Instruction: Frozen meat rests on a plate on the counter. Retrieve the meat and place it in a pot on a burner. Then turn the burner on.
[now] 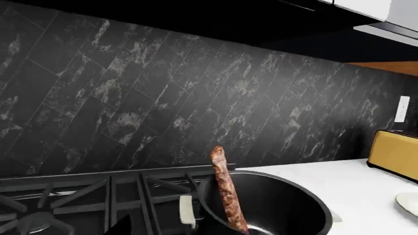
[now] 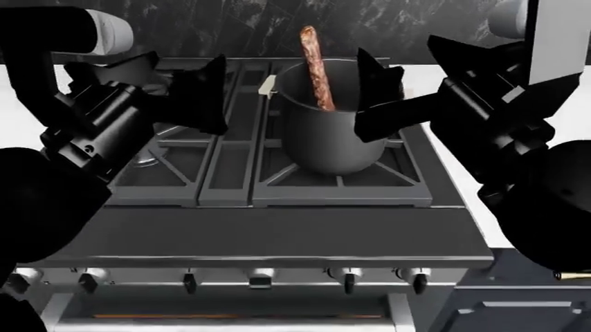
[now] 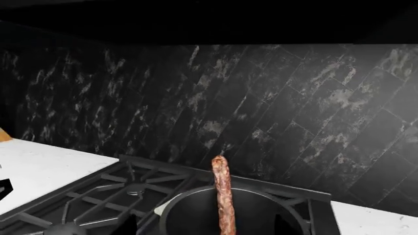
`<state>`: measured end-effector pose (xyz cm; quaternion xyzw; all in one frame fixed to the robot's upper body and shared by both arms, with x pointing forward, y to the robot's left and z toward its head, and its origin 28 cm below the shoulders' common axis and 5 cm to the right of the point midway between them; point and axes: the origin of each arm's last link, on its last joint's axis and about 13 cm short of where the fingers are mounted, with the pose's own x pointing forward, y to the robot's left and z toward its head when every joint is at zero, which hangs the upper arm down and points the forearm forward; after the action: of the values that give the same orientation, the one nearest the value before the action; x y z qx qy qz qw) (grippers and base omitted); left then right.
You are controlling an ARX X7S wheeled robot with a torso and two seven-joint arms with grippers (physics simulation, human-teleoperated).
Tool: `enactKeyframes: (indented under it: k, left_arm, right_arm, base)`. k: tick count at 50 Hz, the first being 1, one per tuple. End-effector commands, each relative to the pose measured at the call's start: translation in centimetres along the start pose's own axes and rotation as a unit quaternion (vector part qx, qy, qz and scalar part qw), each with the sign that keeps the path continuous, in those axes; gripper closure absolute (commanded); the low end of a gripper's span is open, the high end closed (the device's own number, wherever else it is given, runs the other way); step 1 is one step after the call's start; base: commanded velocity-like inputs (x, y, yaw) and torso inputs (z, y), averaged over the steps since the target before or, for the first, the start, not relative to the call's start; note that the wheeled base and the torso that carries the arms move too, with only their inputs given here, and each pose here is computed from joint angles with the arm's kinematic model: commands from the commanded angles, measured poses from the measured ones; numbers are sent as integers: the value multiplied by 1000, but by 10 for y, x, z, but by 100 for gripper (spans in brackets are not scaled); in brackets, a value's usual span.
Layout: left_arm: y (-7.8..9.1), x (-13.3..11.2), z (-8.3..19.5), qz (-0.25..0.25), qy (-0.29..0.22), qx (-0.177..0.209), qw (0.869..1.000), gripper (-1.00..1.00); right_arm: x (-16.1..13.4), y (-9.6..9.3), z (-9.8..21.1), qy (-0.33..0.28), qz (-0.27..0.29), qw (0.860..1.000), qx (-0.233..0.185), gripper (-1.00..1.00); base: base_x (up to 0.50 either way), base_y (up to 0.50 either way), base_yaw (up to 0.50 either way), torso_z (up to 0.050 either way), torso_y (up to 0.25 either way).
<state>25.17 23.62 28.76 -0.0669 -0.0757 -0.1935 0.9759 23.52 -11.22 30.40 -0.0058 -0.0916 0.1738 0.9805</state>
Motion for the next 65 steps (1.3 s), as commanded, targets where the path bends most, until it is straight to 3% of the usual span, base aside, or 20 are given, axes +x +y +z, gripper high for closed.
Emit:
enactKeyframes:
  k: [1,15,24,29,33,37,44,51,65]
  left_arm:
    - [2,2,-3,6,6,-6,1000,-100]
    - [2,1,-24,27,0,-13,1000,-100]
    - [1,2,-74,105,-74,-6,992,-100]
    - [3,5,-108,153,-96,-21,983,-100]
    - [4,-1,-124,158,-91,-26,983,-100]
    - [5,-11,-134,143,-107,-13,984,-100]
    - [0,-30,-153,130,-119,-3,984,-100]
    - [-2,-46,-161,106,-144,6,984,-100]
    - [0,-60,-186,83,-119,42,988,-100]
  right_arm:
    - [-7,3,-5,-8,-14,1000,0,-100]
    - [-12,5,-11,-17,-25,999,-10,-100]
    - [-21,8,-25,-46,-65,993,-85,-100]
    - [-28,13,-47,-51,-82,989,-115,-100]
    - [-34,18,-64,-54,-93,984,-141,-100]
    - [-42,23,-78,-76,-105,984,-125,-100]
    - [-52,32,-100,-82,-101,982,-140,-100]
    - [-61,37,-114,-93,-113,983,-113,-100]
    - [-74,43,-132,-89,-126,985,-82,-100]
  base:
    - [-500,0,0,0,0]
    - [-473,0,0,0,0]
    - [0,0,0,0,0]
    - [0,0,0,0,0]
    - [0,0,0,0,0]
    - [0,0,0,0,0]
    - [0,0,0,0,0]
    - [0,0,0,0,0]
    - [0,0,0,1,0]
